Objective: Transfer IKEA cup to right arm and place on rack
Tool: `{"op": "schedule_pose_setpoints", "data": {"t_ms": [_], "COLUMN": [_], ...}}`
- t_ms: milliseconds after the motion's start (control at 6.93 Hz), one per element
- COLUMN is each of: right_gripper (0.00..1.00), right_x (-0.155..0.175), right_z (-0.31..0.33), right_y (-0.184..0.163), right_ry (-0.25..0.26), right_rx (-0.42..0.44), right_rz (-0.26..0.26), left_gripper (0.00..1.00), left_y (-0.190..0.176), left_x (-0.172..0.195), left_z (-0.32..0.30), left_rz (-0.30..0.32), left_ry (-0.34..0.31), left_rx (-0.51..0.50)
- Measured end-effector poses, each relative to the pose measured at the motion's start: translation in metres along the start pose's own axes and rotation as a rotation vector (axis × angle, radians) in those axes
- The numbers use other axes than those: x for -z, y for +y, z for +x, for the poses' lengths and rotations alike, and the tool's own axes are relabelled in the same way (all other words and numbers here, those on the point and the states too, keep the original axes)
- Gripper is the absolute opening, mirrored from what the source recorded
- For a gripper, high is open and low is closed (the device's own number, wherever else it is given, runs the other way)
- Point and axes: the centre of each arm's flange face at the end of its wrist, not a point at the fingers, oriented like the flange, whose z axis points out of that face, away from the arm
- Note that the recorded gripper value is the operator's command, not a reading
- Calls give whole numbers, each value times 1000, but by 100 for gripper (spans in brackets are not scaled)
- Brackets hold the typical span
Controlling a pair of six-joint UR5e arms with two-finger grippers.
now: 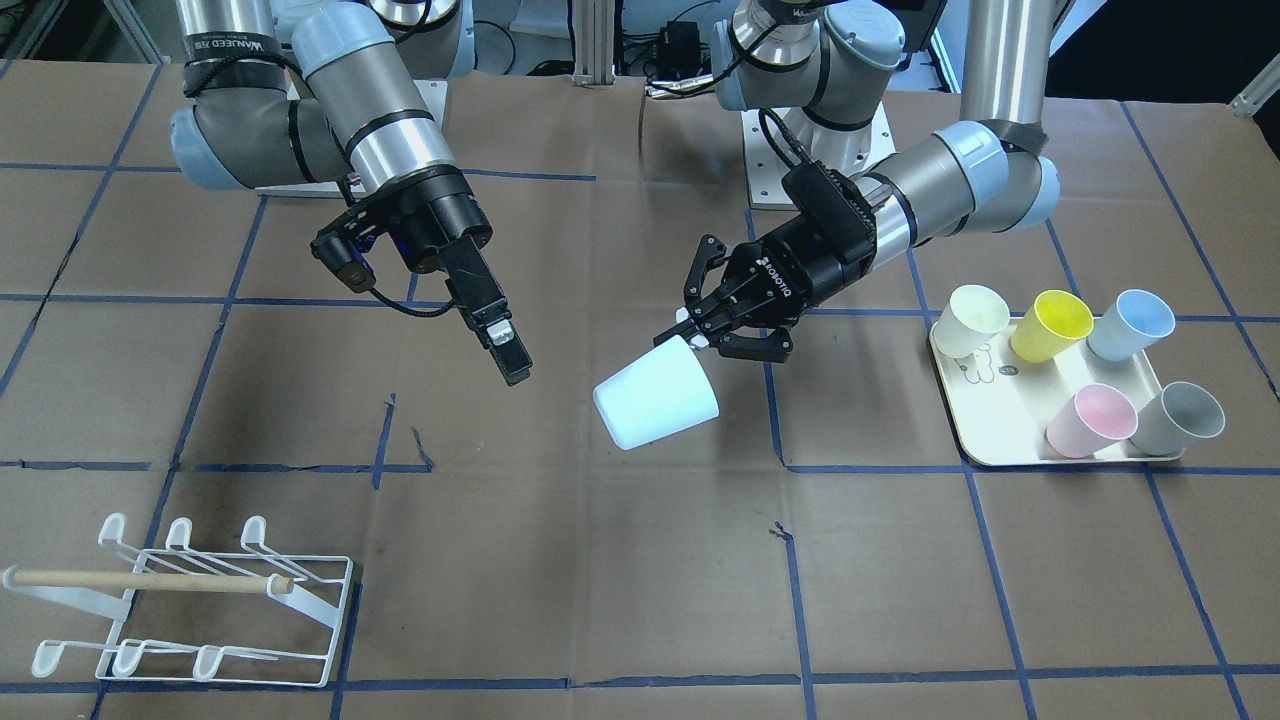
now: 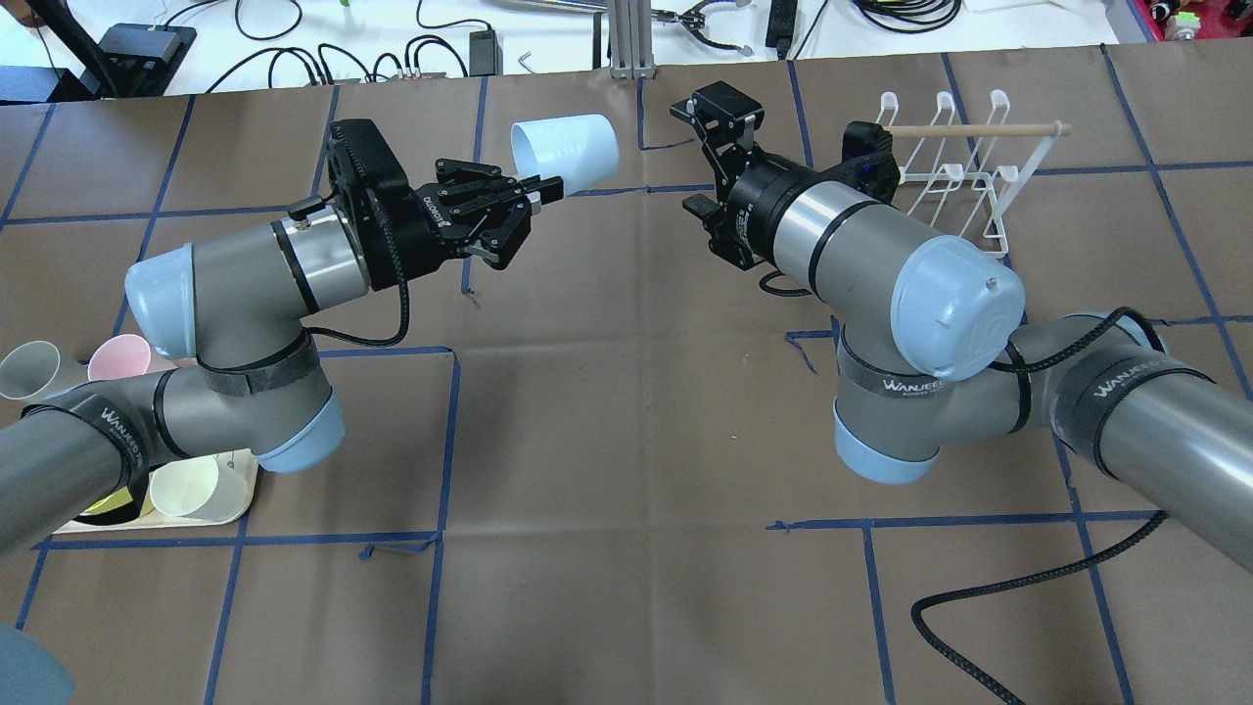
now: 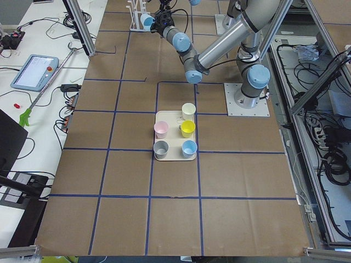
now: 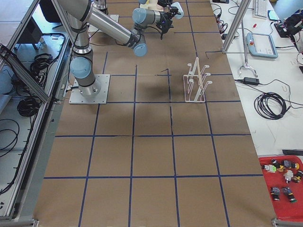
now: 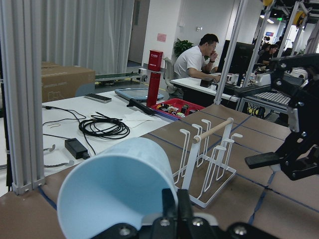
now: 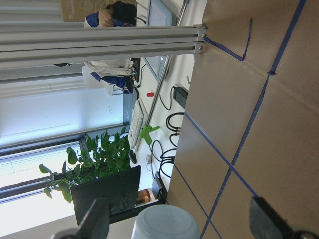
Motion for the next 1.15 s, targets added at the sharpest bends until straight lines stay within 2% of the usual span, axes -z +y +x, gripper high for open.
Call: {"op": "schedule_pose_setpoints", "data": {"t_ms": [289,577,1155], "right_gripper": [100,99,99], "right_x": [-4,-18,-40], "right_z": [-5,-4,-4], "right_y": [15,24,36], "right_ry": [-6,1,11], "right_rx": [-90,-141,-170], "right_rz": [-21,-44,-72], "left_gripper": [0,0,0], "left_y": [0,1,1], "left_x": [-3,-4,-4], "left_z": [3,4,4], "left_rz": [0,0,0], "left_ry": [7,9,10], "left_rx": [-5,-6,-6]}}
